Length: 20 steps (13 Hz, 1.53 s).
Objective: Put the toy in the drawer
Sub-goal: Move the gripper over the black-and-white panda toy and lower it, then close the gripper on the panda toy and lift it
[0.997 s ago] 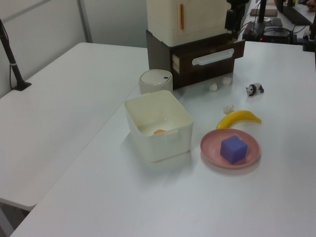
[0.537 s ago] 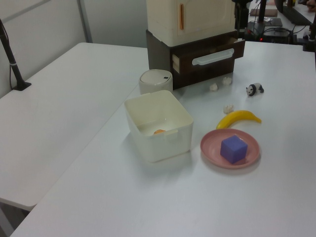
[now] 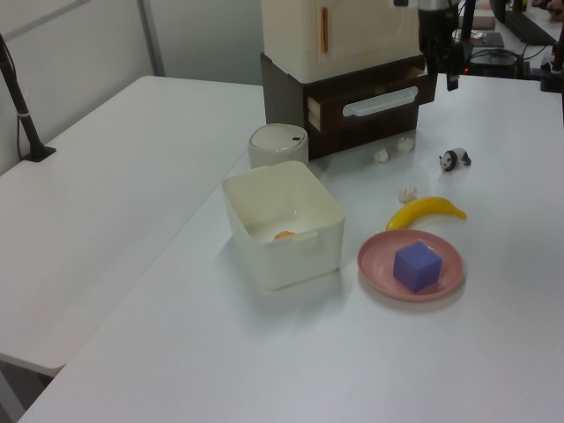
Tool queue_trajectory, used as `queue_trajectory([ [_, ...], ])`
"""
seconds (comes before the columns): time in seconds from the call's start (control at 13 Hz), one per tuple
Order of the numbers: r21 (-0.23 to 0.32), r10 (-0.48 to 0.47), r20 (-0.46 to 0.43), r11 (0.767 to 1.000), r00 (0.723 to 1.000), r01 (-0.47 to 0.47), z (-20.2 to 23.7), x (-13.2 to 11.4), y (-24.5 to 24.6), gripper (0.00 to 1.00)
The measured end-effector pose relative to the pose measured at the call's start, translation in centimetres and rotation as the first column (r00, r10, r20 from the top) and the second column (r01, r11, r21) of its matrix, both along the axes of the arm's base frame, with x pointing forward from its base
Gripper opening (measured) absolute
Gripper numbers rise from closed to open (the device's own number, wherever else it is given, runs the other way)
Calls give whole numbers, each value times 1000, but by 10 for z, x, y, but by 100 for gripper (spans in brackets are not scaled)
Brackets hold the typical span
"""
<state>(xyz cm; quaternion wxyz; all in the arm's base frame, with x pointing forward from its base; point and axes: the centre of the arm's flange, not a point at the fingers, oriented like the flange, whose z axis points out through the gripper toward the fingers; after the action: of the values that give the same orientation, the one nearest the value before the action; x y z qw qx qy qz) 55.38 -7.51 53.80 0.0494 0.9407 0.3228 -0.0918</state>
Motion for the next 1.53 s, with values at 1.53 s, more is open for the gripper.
queue_trajectory([
  [1.53,-195,196,-23,961,980,-197,-192,-20,-64,100],
])
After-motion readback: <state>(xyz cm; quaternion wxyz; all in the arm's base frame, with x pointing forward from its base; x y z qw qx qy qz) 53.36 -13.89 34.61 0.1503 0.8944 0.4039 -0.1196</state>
